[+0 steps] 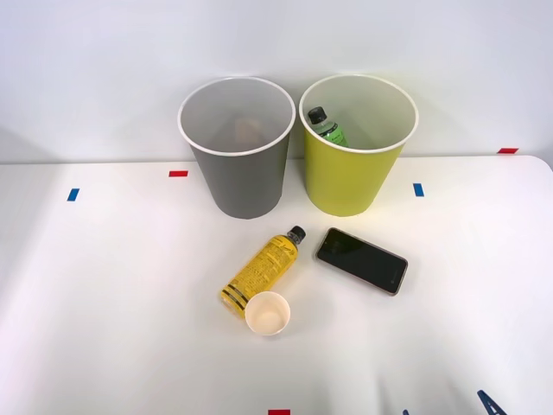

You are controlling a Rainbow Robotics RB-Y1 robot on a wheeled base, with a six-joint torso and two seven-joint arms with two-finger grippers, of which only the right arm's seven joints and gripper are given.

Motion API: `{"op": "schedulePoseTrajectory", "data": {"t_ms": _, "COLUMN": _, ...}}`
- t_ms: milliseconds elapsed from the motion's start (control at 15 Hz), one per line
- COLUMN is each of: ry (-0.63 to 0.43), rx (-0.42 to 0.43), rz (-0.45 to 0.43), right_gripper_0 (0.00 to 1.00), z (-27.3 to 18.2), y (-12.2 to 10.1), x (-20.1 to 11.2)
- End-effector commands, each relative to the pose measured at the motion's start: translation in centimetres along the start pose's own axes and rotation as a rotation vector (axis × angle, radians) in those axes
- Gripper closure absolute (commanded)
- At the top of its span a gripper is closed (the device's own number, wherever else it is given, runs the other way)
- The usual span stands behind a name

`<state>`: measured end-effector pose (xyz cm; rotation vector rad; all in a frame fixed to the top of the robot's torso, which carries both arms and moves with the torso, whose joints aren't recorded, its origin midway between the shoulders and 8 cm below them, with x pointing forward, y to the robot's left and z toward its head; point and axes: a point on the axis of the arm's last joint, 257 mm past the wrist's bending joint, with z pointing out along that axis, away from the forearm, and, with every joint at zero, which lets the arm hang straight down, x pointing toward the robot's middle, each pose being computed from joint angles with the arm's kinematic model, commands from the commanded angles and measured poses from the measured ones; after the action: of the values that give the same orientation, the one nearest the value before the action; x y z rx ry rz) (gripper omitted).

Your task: Put cans in the gray bin, plastic bottles in the light green bin

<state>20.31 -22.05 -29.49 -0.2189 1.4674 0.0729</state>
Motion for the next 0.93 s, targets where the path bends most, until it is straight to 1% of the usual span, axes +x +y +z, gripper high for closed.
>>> {"op": "schedulePoseTrajectory", "data": {"t_ms": 67, "ry": 0.000, "rx": 0.000, "rz": 0.000, "right_gripper_0": 0.00, "z": 0.00, "y": 0.00, "x": 0.00}}
{"op": "schedulePoseTrajectory", "data": {"t_ms": 933, "ry": 0.000, "rx": 0.000, "rz": 0.000, "right_gripper_0": 0.00, "z": 0.00, "y": 0.00, "x": 0.00}}
